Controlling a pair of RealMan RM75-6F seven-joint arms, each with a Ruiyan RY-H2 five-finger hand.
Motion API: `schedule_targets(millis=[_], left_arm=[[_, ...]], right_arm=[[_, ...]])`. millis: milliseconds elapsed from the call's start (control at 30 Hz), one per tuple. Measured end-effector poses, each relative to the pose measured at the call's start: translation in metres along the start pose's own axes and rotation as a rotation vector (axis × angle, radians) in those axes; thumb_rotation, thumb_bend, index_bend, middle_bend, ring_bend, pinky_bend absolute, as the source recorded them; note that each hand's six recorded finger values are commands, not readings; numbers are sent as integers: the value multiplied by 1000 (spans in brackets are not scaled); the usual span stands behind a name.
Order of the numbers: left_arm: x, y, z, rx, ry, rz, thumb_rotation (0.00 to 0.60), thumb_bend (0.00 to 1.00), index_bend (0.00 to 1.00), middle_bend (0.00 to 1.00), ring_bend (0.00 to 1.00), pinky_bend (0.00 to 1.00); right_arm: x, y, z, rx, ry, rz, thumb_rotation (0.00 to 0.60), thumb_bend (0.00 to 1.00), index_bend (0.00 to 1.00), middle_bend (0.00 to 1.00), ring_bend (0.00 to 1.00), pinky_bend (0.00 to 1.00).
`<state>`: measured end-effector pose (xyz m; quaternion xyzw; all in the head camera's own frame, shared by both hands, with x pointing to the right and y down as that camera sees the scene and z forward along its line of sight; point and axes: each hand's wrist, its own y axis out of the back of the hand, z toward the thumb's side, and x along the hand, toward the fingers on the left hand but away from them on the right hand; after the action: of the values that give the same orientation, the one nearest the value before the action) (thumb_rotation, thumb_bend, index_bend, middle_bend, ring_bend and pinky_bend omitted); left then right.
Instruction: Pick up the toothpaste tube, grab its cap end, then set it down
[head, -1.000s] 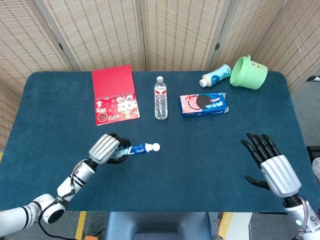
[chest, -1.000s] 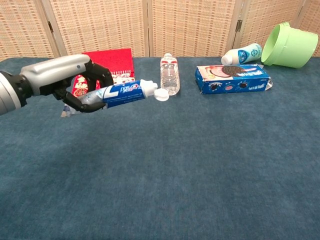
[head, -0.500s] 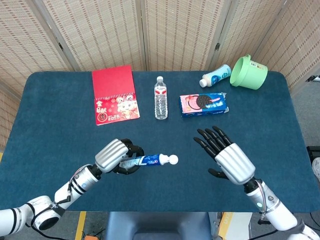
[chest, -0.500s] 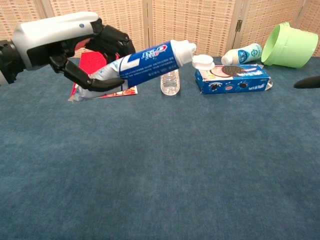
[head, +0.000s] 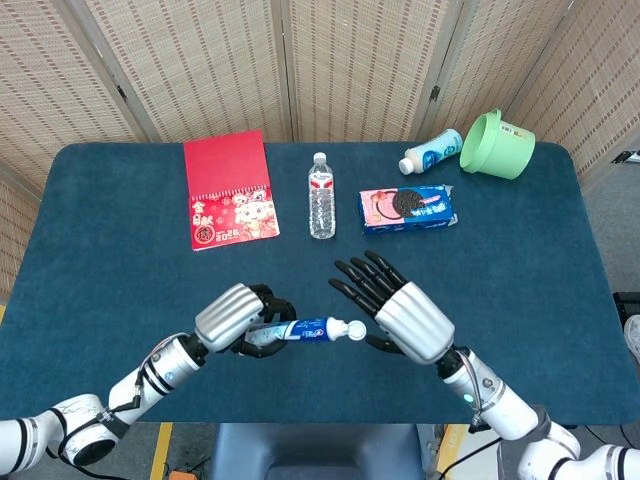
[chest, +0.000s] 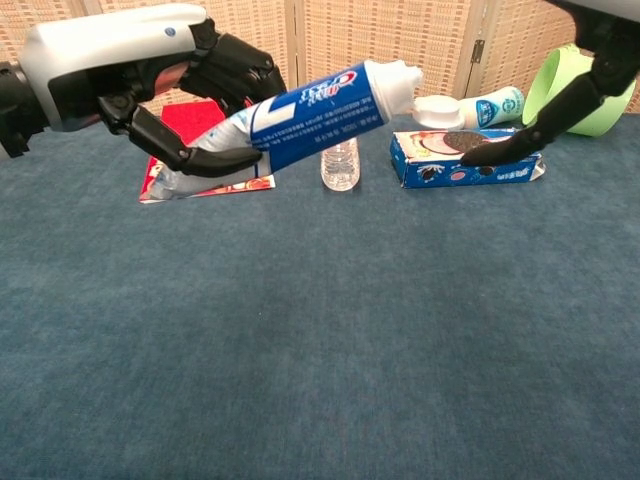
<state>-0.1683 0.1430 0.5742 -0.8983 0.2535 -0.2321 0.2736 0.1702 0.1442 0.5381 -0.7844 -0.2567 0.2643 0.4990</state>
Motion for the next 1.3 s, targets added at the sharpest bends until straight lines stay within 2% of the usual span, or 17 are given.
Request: schedule_targets(millis=[200, 600, 733, 967, 1100, 1167, 1267, 1300], left_arm=[[-1, -3, 2, 14, -1, -13, 600, 458, 740, 746, 649, 445], [-2, -18, -7, 120, 31, -72, 600, 460, 739, 747, 650, 440], [-1, -25, -10, 127, 44, -81, 600, 459, 739, 747, 650, 440], [-4, -22, -18, 73, 72, -26, 600, 460, 739, 747, 651, 441], [-9, -18, -27, 24, 87, 25, 600, 460, 739, 747, 651, 441], [-11, -17, -30, 8, 86, 46, 600, 460, 738, 746, 650, 441], [-11, -18, -31, -5, 76, 63, 600, 460, 738, 746, 650, 441], [-11, -18, -30, -9, 69, 68, 600, 460, 739, 747, 650, 441]], right_arm=[[-14, -2, 9, 9, 32, -1, 600, 0, 0, 0, 0, 0], [-18, 2, 8, 16, 25, -4, 600, 0, 0, 0, 0, 0], [-21, 1, 9, 1, 24, 2, 600, 0, 0, 0, 0, 0], [-14, 5, 7, -48, 16, -7, 600, 0, 0, 0, 0, 0], [-6, 5, 4, -123, -2, 6, 600, 0, 0, 0, 0, 0], [-4, 4, 2, -170, -11, 21, 550, 0, 0, 0, 0, 0], [-2, 2, 2, -255, -16, 44, 409, 0, 0, 0, 0, 0], [-2, 1, 2, -286, -15, 52, 378, 0, 0, 0, 0, 0]])
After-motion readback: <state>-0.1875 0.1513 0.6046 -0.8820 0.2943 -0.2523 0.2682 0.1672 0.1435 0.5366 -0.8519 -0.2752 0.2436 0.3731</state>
